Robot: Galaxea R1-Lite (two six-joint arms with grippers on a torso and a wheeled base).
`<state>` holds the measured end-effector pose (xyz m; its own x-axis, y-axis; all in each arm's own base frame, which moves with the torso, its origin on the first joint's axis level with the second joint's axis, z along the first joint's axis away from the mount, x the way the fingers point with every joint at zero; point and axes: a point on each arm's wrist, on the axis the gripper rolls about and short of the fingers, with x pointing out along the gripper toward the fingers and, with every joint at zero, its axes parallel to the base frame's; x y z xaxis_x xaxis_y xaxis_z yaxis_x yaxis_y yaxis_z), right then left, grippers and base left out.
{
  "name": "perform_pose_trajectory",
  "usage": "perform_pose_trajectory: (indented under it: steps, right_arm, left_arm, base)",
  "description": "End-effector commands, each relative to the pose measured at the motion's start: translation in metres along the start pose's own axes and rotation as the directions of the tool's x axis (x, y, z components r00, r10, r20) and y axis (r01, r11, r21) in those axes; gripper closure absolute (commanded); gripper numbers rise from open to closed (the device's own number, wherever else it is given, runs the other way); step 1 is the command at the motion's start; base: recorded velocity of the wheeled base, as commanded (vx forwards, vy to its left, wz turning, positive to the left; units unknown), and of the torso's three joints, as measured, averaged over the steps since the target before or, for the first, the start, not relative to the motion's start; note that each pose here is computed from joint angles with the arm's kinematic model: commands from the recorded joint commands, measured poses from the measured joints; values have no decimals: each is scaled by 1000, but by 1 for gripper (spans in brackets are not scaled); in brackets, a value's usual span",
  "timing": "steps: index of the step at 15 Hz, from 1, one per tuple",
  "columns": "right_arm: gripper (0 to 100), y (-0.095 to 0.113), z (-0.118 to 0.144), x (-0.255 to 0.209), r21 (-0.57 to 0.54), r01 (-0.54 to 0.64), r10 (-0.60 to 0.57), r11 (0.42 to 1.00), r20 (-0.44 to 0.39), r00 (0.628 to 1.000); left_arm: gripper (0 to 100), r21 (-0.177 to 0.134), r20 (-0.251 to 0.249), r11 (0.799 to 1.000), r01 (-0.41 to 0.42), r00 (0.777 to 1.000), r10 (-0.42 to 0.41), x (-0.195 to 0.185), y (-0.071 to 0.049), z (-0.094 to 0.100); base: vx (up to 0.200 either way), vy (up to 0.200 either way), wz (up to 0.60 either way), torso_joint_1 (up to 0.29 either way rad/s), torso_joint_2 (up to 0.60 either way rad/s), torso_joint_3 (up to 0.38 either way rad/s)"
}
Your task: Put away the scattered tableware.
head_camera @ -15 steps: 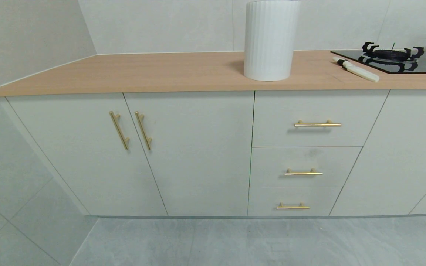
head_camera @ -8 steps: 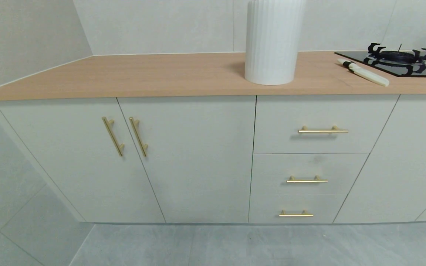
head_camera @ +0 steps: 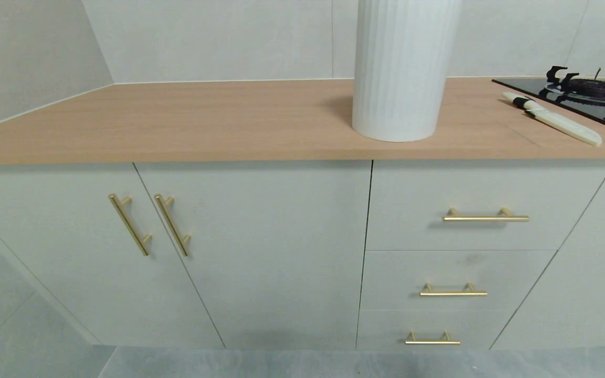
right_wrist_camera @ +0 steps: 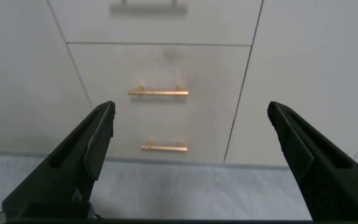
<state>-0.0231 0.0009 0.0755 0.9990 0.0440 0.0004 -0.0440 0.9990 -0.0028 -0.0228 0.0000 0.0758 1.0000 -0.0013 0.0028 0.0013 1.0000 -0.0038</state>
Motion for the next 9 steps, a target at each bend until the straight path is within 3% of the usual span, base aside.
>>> perform_pose_trajectory:
  steps: [1, 2, 9]
  right_arm:
    - [0, 0, 0, 0, 0, 0, 0, 1000, -2, 1000]
    - [0, 0, 0, 0, 0, 0, 0, 1000, -3, 1000]
    - [0, 0, 0, 0, 0, 0, 0, 1000, -3, 1000]
  left_arm:
    - [0, -1, -1, 1000, 0, 1000, 0, 0, 0, 0]
    - [0, 1, -1, 1000, 2, 1000, -2, 0, 0, 0]
    - [0, -1, 0, 1000, 0, 1000, 0, 0, 0, 0]
  base:
    - [200, 0, 0, 7, -2, -2]
    - [200, 0, 0, 2, -2, -2]
    - [0, 0, 0, 0, 0, 0]
